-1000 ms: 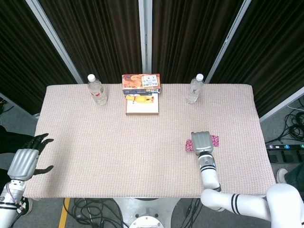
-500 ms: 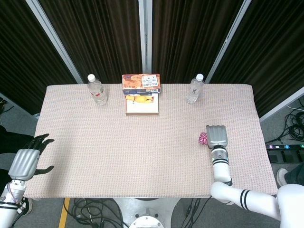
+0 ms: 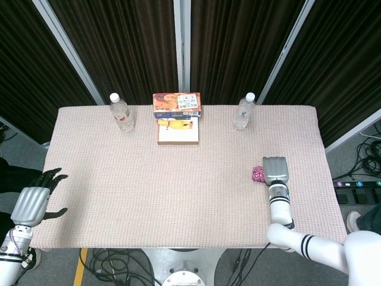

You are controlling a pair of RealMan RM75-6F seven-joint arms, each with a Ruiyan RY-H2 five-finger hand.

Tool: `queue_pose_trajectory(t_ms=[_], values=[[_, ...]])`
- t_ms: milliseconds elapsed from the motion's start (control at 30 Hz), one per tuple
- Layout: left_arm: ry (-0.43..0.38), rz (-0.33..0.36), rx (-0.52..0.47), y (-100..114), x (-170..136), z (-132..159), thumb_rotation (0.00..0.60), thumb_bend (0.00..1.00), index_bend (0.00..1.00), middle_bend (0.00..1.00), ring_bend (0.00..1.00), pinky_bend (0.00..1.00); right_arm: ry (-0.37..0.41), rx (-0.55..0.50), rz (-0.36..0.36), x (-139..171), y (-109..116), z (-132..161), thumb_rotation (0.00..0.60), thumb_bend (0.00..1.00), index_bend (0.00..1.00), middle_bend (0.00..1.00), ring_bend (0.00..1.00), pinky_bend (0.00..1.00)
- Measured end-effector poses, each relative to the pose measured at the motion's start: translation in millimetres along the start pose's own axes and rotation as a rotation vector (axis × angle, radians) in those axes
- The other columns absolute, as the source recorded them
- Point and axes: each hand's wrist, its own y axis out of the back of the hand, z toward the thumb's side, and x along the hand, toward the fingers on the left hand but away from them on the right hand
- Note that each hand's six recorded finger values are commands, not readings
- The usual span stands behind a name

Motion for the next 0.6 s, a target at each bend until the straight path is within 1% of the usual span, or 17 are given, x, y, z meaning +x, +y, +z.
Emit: queue_pose_trajectory(t_ms=[300,600], values=[[0.002,0.0,0.0,0.2,0.2,-0.7,0.6,0.06,0.26,0.22,0.13,0.26,0.026,0.036,0.01,-6.0,-9.4,5.4,0.6,0.04,0.44,1.0,1.0,1.0],[0.001,0.0,0.002,-0.4,0.3,-0.2,0.6,0.06,0.26,0.22,0.13,0.26,0.036,0.043,0.01,-8.5,-10.3,5.4,0.6,0.04,0.44,1.0,1.0,1.0]])
